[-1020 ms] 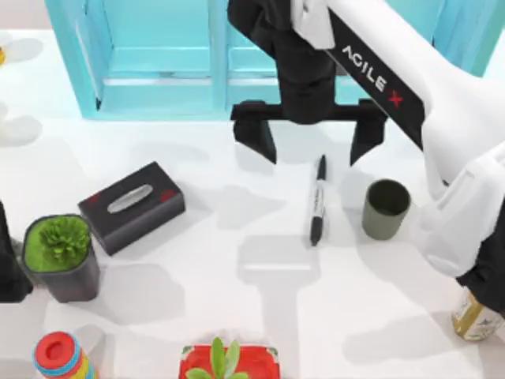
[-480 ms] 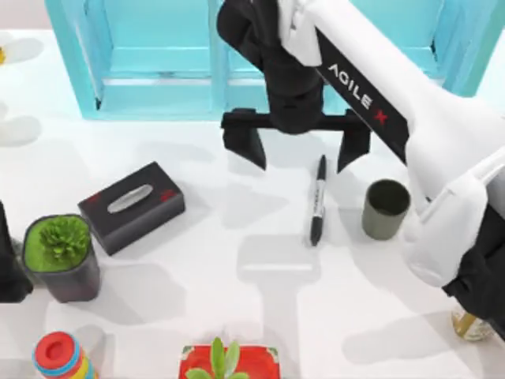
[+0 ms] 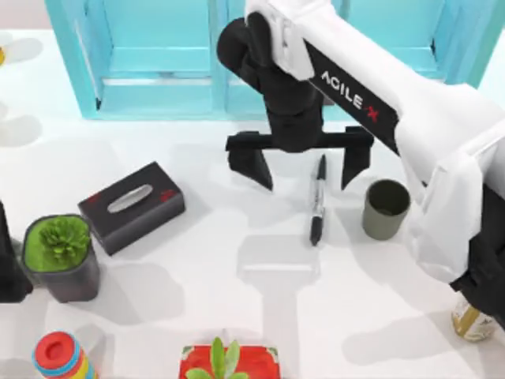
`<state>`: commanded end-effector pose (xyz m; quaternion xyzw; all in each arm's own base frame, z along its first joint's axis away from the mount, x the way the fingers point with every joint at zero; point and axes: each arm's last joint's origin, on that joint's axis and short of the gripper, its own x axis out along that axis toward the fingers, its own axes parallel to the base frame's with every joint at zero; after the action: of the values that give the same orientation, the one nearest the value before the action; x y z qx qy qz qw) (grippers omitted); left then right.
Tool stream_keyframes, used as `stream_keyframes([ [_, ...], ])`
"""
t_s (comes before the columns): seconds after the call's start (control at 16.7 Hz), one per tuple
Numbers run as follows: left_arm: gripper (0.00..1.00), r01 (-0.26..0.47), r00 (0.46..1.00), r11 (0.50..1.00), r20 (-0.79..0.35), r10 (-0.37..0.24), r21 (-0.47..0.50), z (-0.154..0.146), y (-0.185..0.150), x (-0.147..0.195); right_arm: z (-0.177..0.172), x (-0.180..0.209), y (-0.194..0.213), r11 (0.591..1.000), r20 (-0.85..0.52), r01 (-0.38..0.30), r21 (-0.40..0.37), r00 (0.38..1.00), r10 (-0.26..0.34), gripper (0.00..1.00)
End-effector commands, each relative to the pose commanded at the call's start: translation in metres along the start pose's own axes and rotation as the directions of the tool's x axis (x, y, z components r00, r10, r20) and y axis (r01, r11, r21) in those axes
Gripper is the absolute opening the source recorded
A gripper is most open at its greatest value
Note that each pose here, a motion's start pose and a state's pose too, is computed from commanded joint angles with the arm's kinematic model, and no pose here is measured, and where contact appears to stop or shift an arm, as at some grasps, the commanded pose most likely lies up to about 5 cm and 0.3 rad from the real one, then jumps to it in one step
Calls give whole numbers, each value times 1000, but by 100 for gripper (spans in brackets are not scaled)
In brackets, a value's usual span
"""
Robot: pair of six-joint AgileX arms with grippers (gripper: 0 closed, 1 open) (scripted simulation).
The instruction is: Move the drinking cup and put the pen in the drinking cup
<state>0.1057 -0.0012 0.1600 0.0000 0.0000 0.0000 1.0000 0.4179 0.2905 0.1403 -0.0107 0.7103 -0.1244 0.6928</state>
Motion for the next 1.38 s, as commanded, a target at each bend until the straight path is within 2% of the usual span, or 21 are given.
stream_keyframes([
  [0.96, 100, 0, 1000, 1000, 0, 0, 0, 0, 0, 0, -8, 53, -9, 1000, 1, -2, 0, 1000, 2, 100],
  [1.38, 100, 0, 1000, 1000, 0, 0, 0, 0, 0, 0, -11, 60, -12, 1000, 1, -2, 0, 1000, 2, 100],
])
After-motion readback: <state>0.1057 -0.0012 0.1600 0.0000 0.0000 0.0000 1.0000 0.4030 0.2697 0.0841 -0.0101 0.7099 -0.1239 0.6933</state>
